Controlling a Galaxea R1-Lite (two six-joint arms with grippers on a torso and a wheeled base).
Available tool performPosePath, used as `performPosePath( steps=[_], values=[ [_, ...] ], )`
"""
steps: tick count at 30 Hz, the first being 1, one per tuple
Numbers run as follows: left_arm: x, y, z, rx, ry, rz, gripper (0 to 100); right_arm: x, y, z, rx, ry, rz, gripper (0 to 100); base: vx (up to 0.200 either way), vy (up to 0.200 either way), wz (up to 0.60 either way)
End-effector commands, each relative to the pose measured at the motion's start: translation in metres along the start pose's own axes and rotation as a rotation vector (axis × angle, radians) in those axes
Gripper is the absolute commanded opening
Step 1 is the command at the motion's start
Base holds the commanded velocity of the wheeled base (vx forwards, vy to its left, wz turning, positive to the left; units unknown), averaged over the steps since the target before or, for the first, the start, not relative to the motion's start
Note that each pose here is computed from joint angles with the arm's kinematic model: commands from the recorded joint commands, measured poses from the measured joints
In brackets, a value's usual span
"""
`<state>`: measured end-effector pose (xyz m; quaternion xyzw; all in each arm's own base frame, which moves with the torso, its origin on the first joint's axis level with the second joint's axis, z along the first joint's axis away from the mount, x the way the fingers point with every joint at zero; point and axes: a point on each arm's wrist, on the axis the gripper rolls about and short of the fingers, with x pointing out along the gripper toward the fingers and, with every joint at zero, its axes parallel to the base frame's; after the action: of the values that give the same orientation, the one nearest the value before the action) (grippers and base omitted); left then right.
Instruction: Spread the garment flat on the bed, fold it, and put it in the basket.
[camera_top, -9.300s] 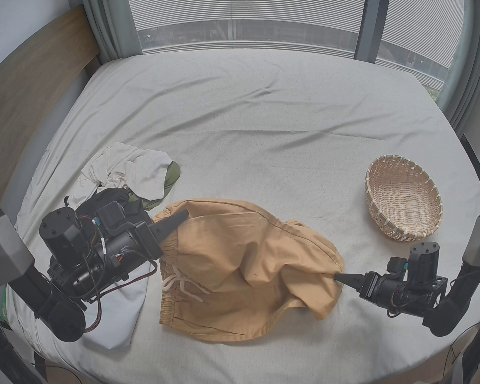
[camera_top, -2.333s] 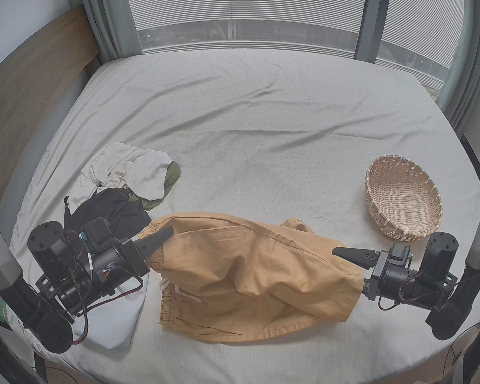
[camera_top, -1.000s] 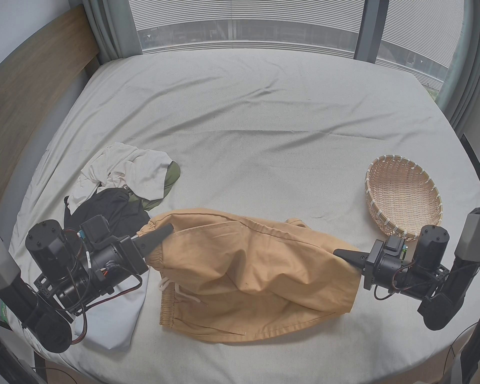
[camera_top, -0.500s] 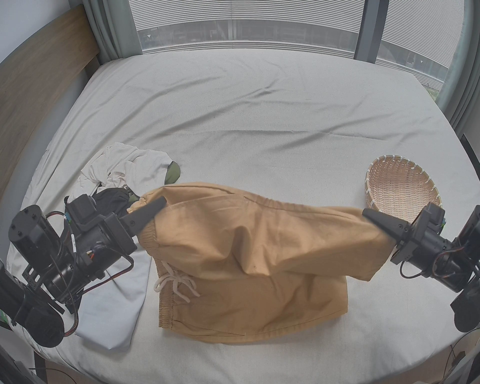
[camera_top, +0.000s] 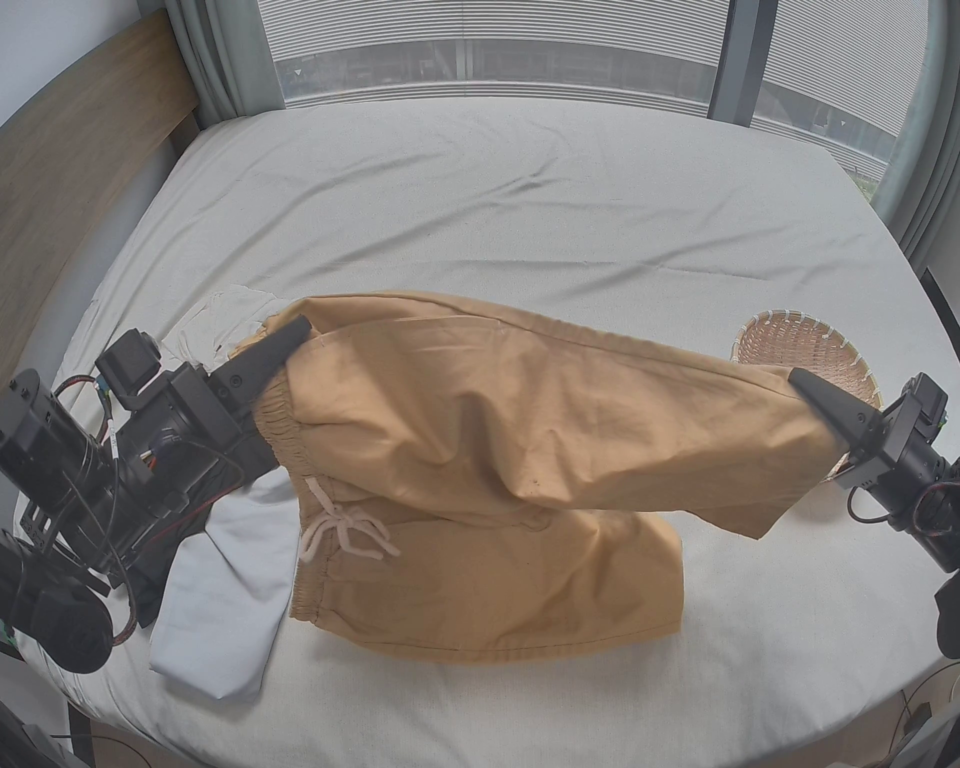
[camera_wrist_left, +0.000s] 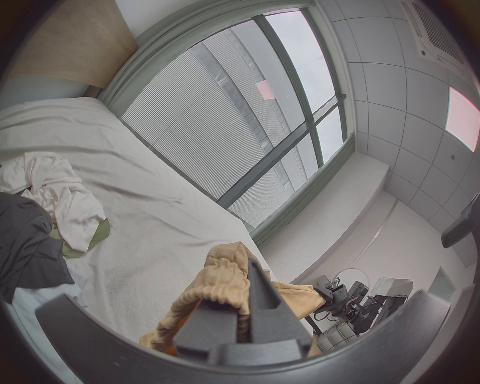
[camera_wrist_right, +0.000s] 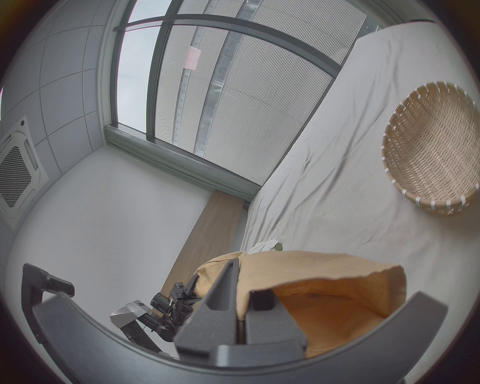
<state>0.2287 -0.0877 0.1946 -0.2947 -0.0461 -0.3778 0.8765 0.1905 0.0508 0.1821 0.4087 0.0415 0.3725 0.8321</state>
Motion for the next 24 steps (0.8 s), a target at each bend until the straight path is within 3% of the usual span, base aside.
performPosePath(
  steps=[1, 15, 24],
  values=[
    [-0.002, 0.002, 0.003, 0.007, -0.012, 0.011, 0, -0.005, -0.003, 0.002, -0.004, -0.005, -0.016, 0, 0.0, 0.0, 0.0],
    [-0.015, 0.01, -0.001, 0.005, 0.045, 0.019, 0, -0.009, -0.007, 0.007, -0.015, -0.008, -0.027, 0, 0.0, 0.0, 0.0],
    [-0.02, 0.019, 0.008, 0.023, 0.013, 0.061, 0, -0.007, -0.011, 0.007, -0.068, -0.002, -0.038, 0, 0.0, 0.0, 0.0]
  ],
)
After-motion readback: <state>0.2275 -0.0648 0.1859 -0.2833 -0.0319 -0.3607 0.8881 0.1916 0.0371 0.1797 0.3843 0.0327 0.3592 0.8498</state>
